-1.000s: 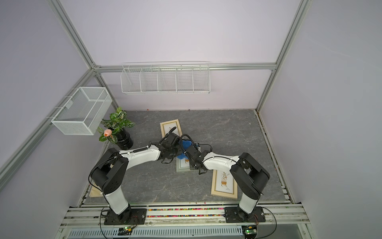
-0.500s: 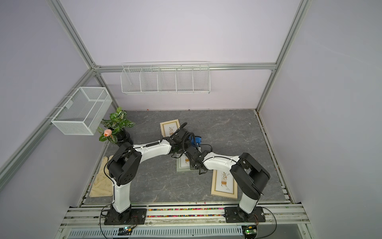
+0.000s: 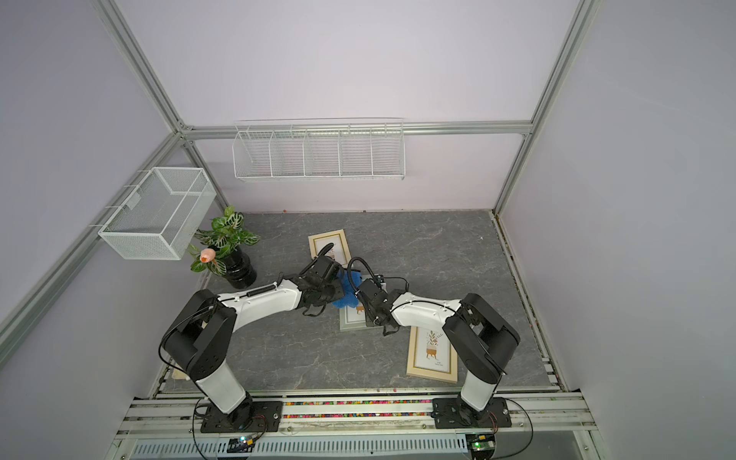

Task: Wipe the picture frame with a cloth
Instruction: Wipe the dirt from the picture frame.

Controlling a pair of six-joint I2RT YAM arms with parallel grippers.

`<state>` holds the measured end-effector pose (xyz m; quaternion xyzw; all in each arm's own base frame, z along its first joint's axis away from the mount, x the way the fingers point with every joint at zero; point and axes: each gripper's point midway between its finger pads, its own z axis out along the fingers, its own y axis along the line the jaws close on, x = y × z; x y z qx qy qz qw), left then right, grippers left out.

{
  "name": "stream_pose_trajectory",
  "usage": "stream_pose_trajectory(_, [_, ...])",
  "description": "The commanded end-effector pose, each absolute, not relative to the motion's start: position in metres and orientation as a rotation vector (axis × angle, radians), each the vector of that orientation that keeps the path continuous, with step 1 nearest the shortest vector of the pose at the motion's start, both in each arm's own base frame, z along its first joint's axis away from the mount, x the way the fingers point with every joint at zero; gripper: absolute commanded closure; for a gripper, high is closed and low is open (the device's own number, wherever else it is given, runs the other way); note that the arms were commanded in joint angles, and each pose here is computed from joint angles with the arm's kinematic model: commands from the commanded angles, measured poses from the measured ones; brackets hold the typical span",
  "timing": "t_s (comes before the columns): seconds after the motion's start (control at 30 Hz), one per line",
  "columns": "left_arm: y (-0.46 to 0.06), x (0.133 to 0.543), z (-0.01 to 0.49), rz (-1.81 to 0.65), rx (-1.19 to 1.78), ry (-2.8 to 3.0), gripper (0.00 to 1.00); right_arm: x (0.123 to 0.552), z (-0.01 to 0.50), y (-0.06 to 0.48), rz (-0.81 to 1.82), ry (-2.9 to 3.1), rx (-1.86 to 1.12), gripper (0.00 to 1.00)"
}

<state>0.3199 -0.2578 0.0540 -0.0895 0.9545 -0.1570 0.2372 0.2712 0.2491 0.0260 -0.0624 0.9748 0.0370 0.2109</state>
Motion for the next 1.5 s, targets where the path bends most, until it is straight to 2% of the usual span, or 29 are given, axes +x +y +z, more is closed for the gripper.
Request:
stream_pose_trajectory(0.0, [-0.264, 0.273, 0.032, -0.446, -0.214, 2.723, 1.00, 0.262, 0.006, 0.219, -0.085, 2.775, -0.185, 0.83])
stream_pose_trajectory(0.2, [-0.258, 0.225, 0.017, -0.502, -0.283, 2.782, 1.00, 0.261, 0.006, 0.217, -0.091, 2.778, -0.183, 0.83])
stream_pose_trajectory(0.33, [-0.249, 0.250, 0.033, -0.443, -0.278, 2.726, 1.00, 0.262, 0.007, 0.218, -0.090, 2.776, -0.181, 0.83])
stream_pose_trajectory(0.47, [-0.253, 0.268, 0.036, -0.500, -0.310, 2.706, 1.00, 0.263, 0.010, 0.216, -0.097, 2.771, -0.180, 0.83])
stream_pose_trajectory(0.77, [-0.322, 0.233, 0.012, -0.727, -0.217, 2.796, 1.00, 0.262, 0.010, 0.216, -0.082, 2.768, -0.165, 0.82])
stream_pose_trajectory(0.87, [-0.311, 0.234, 0.012, -0.700, -0.247, 2.793, 1.00, 0.263, 0.011, 0.216, -0.089, 2.766, -0.174, 0.83])
stream_pose_trajectory(1.13, [-0.233, 0.236, 0.021, -0.477, -0.378, 2.739, 1.00, 0.262, 0.009, 0.215, -0.089, 2.767, -0.167, 0.82])
stream_pose_trajectory(1.47, [-0.286, 0.234, 0.021, -0.593, -0.271, 2.765, 1.00, 0.263, 0.012, 0.215, -0.092, 2.763, -0.170, 0.82])
